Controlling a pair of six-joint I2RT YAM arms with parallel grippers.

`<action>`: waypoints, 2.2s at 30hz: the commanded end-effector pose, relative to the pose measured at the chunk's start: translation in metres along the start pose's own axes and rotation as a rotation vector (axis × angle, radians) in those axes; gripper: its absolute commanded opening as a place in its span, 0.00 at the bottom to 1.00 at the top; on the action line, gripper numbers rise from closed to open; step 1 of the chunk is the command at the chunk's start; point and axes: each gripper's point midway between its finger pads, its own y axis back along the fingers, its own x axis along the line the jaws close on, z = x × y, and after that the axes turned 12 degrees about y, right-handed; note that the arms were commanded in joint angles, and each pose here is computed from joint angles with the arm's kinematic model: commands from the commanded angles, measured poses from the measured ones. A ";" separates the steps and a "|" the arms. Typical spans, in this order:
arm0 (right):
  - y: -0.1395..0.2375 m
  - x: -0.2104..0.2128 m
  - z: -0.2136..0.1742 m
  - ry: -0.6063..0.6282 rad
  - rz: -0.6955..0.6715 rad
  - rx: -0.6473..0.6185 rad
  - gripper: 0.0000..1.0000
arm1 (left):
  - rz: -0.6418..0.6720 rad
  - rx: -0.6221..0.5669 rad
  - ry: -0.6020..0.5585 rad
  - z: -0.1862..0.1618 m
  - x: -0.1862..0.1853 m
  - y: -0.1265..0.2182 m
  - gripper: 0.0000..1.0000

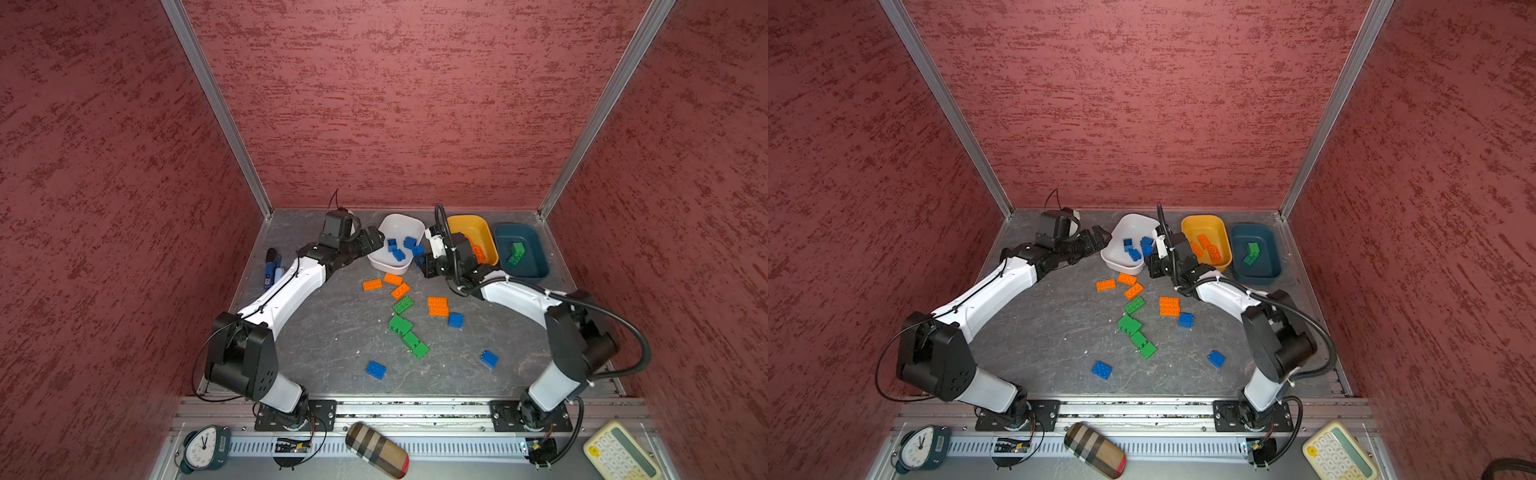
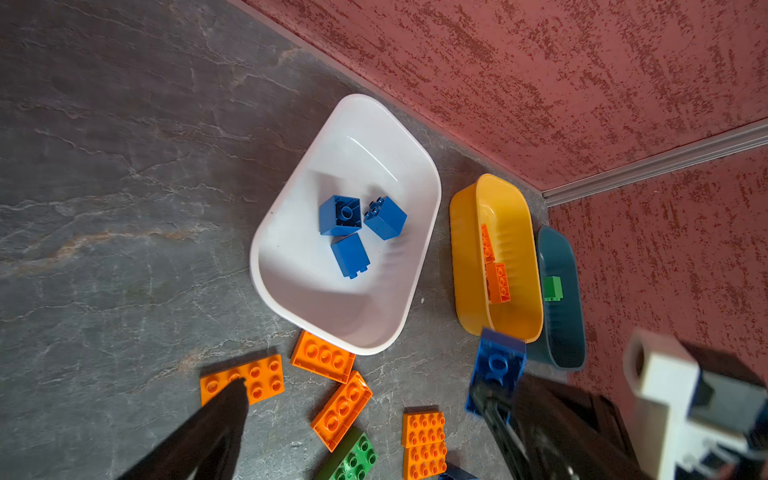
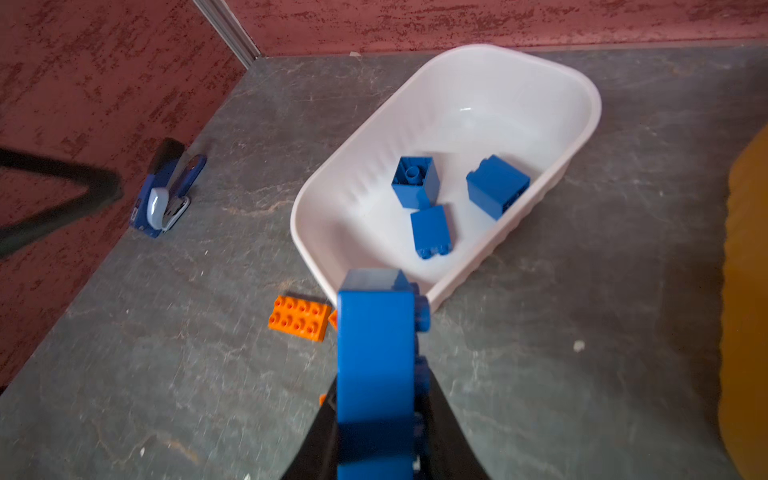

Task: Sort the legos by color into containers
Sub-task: 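Carry the blue brick into the white tub and open the right gripper, then lower the right gripper to the pile and grasp an orange plate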

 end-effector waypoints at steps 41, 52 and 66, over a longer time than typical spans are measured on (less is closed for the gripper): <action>0.031 -0.018 -0.048 -0.042 -0.128 0.177 0.73 | 0.130 0.067 0.079 -0.023 0.050 -0.020 0.99; 0.084 -0.018 -0.162 -0.255 -0.358 0.540 0.99 | 0.118 0.108 0.075 -0.029 0.044 -0.038 0.99; 0.070 0.011 -0.195 -0.255 -0.271 0.688 0.99 | 0.125 0.132 0.072 -0.034 0.046 -0.044 0.99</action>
